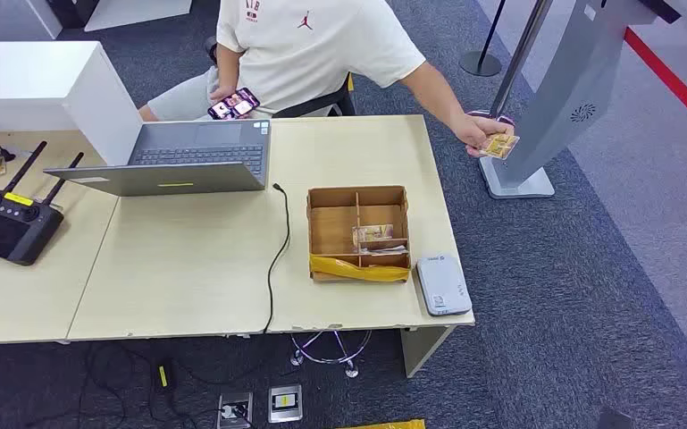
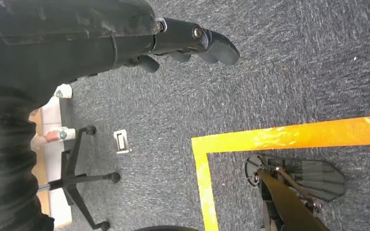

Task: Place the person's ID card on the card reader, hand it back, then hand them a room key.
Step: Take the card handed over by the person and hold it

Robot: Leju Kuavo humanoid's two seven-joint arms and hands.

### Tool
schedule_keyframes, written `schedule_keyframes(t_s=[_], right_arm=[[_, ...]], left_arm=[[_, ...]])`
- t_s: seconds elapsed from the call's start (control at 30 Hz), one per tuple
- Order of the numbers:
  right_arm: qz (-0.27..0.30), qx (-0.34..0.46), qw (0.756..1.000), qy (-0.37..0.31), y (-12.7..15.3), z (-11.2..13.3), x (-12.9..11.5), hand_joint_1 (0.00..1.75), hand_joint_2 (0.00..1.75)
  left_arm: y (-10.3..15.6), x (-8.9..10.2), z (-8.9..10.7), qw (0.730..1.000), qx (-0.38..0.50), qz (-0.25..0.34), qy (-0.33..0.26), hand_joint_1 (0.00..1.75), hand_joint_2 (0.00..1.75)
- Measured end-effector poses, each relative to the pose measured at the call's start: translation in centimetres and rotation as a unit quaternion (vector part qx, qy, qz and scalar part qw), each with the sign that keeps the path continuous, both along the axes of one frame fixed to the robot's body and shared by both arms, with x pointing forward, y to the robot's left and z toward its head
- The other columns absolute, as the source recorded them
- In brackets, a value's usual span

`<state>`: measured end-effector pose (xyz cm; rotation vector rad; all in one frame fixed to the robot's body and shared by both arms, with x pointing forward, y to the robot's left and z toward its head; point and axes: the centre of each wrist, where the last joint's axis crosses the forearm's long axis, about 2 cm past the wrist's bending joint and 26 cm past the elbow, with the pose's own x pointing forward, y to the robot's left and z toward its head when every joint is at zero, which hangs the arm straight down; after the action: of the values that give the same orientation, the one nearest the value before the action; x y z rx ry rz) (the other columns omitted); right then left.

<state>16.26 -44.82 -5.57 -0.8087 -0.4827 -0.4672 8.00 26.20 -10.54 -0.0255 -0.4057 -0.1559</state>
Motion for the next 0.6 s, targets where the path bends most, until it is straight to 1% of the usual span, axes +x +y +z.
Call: schedule_keyframes(t_s=[0.07, 0.27, 0.33, 0.43, 0.6], right_arm=[[-0.004, -0.013, 1.0, -0.019, -0.8, 0.6, 0.7, 0.0, 1.75], [-0.007, -0.092, 0.988, -0.125, -5.3, 4.2, 4.7, 0.0, 1.75], [0.0, -0.127, 0.978, -0.167, -6.9, 5.9, 6.3, 0.0, 1.75], [0.019, -0.185, 0.956, -0.227, -9.1, 9.0, 9.1, 0.0, 1.75], [0.063, -0.263, 0.919, -0.286, -11.1, 14.2, 13.8, 0.0, 1.75]], left_arm=[[0.0, 0.0, 0.0, 1.0, 0.0, 0.0, -0.001, 0.0, 1.75], [0.0, 0.0, 0.0, 1.0, -0.001, -0.003, -0.008, 0.0, 1.75], [-0.1, 0.0, 0.0, 1.0, 0.0, -0.006, -0.01, 0.0, 1.75], [-0.1, 0.0, 0.0, 1.0, 0.0, -0.012, -0.013, 0.0, 1.75], [-0.2, 0.0, 0.0, 1.0, 0.0, -0.016, -0.019, 0.0, 1.75]])
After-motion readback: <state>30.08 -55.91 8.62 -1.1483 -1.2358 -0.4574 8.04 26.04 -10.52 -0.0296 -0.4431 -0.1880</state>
